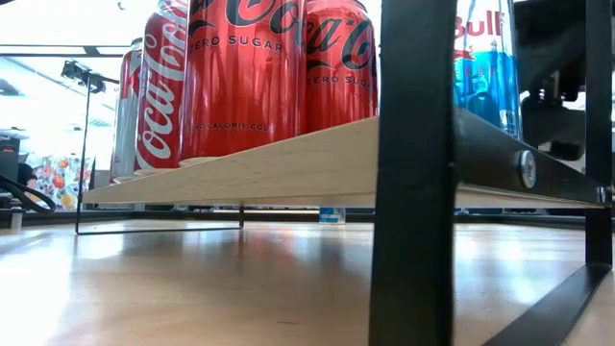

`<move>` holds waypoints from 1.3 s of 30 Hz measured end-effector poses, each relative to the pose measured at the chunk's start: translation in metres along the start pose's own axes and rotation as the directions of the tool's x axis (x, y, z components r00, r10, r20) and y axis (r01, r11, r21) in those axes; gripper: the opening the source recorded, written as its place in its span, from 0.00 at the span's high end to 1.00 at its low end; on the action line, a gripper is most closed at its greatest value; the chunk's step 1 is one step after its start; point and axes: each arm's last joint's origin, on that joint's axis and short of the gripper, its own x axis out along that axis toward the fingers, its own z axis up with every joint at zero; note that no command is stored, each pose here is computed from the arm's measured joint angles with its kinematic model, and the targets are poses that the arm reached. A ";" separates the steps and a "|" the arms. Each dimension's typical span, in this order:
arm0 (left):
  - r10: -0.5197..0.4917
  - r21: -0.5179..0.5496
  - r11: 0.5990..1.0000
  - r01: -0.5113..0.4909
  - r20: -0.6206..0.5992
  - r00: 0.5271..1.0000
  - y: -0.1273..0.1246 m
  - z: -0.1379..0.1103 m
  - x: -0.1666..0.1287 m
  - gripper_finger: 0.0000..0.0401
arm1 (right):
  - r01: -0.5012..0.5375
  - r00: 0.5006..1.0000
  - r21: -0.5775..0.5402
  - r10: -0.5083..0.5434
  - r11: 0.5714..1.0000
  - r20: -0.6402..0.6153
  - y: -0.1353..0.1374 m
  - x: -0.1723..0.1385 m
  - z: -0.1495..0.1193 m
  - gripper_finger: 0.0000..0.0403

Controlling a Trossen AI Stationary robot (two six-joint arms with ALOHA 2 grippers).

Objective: Place canned beverage on shelf
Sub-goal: Adjust the shelf on the table, then move the silver can to the bottom left of the shelf

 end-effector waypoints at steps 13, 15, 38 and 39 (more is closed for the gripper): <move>0.000 0.001 1.000 0.000 0.000 1.000 0.000 0.000 0.000 0.57 | -0.059 0.998 0.010 0.060 0.998 -0.016 -0.003 0.025 0.004 0.42; 0.000 0.002 1.000 0.000 0.000 1.000 0.000 0.000 0.000 0.57 | -0.056 0.998 0.008 0.057 0.998 -0.023 -0.005 0.031 0.003 0.42; -0.001 0.001 1.000 0.001 0.001 1.000 0.000 0.000 0.000 0.57 | 0.051 0.997 0.029 -0.049 0.998 -0.057 0.012 -0.003 0.025 0.42; -0.001 0.002 1.000 0.001 0.001 1.000 0.000 0.000 0.000 0.57 | 0.075 0.995 0.018 -0.074 0.997 -0.070 0.019 -0.006 0.028 0.42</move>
